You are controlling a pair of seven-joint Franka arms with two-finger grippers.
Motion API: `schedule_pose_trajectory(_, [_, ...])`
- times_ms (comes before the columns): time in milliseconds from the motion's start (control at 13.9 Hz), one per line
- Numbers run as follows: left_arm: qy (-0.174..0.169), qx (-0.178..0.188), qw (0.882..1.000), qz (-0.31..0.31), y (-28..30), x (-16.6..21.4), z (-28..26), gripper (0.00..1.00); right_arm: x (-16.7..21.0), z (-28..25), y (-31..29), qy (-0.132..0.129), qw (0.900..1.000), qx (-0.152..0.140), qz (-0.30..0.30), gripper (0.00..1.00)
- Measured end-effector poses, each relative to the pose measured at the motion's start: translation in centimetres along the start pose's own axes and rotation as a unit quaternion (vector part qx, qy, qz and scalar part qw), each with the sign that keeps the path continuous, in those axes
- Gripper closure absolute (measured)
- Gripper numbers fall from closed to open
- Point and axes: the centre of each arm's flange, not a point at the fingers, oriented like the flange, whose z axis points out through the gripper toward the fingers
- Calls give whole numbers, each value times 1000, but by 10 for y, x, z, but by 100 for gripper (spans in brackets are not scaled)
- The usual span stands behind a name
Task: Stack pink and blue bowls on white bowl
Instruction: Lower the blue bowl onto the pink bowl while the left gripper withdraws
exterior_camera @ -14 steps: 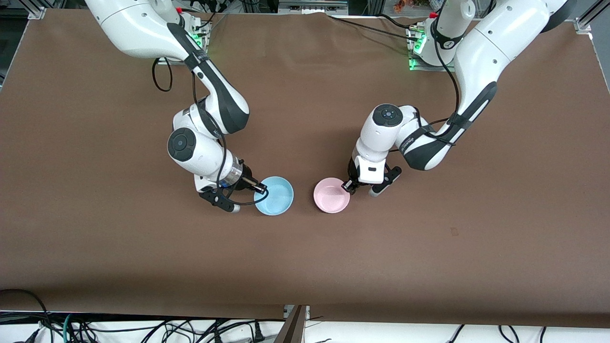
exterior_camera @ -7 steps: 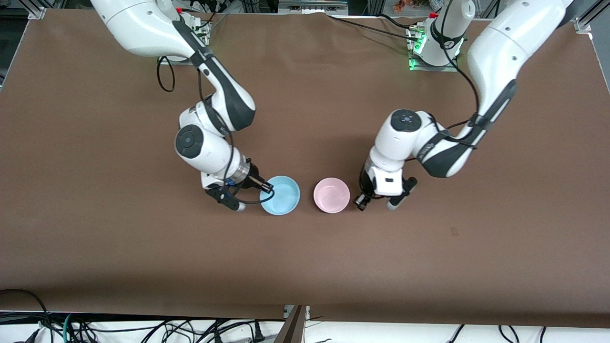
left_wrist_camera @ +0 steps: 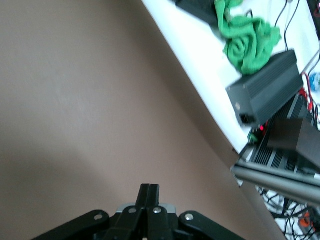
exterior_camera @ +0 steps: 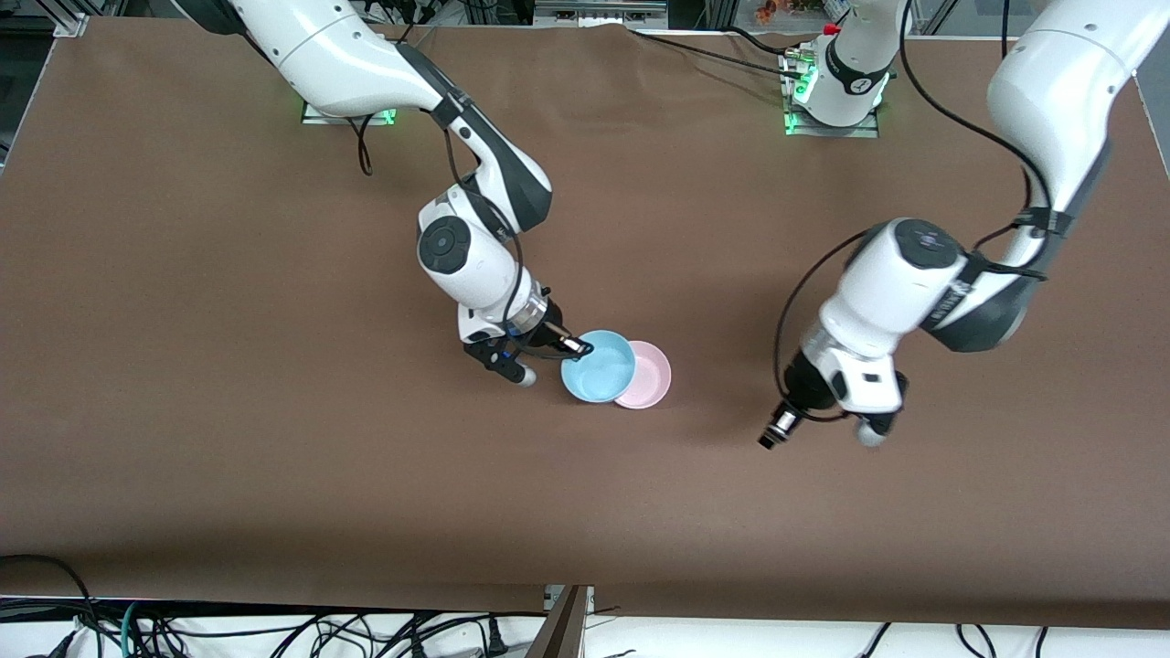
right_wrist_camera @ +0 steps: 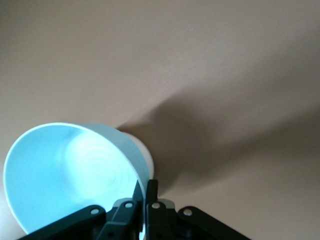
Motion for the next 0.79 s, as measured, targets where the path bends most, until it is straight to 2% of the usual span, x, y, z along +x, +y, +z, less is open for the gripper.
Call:
schedule_pose_trajectory(216, [-35,28,999,12,13,52,-33,99,-17,11,-10,3,1000,9,-15,97])
schedule_pose_trajectory(431, [-72,73,993,60,9,106,-76,99,-20,26,-18,17,999,7,-27,97])
schedule_pose_trajectory(647, [-97,115,979,141,-21,160,-115,99,-23,42,-22,26,999,6,-37,97])
schedule_pose_trajectory(791, [-110,138,962,210,-42,183,-141,99,-26,49,-24,25,999,6,-41,97])
